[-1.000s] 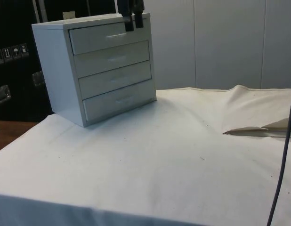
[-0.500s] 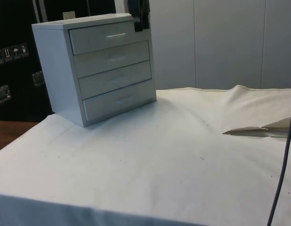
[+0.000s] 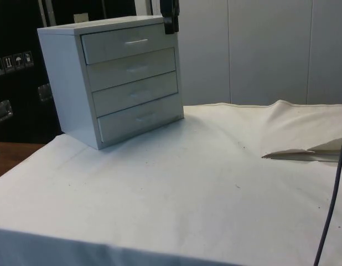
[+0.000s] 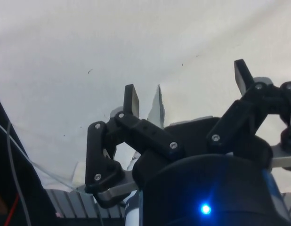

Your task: Open the drawer, then close it.

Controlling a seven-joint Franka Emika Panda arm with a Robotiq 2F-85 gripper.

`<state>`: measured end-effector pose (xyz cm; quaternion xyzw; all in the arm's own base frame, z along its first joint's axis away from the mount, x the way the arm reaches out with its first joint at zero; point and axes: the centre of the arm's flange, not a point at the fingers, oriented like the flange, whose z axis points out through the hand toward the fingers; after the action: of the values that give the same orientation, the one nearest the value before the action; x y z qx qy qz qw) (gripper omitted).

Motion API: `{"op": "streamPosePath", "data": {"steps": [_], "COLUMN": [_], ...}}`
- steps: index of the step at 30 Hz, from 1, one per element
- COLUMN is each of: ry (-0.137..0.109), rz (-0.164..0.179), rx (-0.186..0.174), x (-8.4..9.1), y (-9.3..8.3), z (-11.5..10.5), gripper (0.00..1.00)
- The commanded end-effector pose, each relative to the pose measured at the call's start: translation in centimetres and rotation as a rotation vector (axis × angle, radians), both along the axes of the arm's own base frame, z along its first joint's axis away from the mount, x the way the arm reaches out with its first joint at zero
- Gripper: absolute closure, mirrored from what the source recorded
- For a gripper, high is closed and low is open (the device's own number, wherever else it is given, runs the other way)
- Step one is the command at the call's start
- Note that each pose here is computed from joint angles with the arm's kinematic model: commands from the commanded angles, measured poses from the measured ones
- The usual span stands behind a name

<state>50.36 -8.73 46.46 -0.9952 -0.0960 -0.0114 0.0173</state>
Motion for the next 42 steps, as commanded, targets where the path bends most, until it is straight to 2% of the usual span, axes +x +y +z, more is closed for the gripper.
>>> {"op": "streamPosePath", "data": {"steps": [1,8,9,10,17,18,19,22,25,26,27,34,35,36,42], "ry": [-0.019,-0.055,-0.044,-0.06,-0.095,-0.08,-0.1,-0.114,-0.121,-0.107,-0.124,-0.137,-0.125,-0.139,-0.155], "rz": [0.01,0.054,0.051,0.06,0.108,0.101,0.114,0.139,0.16,0.154,0.166,0.219,0.213,0.225,0.267], "rx": [-0.002,-0.001,-0.002,-0.002,-0.005,-0.007,-0.006,-0.008,-0.011,-0.013,-0.012,-0.019,-0.021,-0.02,-0.032], "x": [-0.1,-0.1,0.0,-0.1,0.0,0.1,0.1,0.1,0.1,0.2,0.1,0.2,0.3,0.2,0.4], "y": [-0.3,-1.7,-1.6,-1.8,-2.8,-2.7,-2.8,-3.2,-3.4,-3.4,-3.4,-3.7,-3.7,-3.8,-4.0], "z": [0.2,0.2,0.2,0.2,0.4,0.3,0.4,0.5,0.5,0.4,0.5,0.6,0.6,0.6,0.4], "gripper": [0.0,0.0,0.0,0.0,0.0,0.0,0.0,0.0,0.0,0.0,0.0,0.0,0.0,0.0,0.0]}}
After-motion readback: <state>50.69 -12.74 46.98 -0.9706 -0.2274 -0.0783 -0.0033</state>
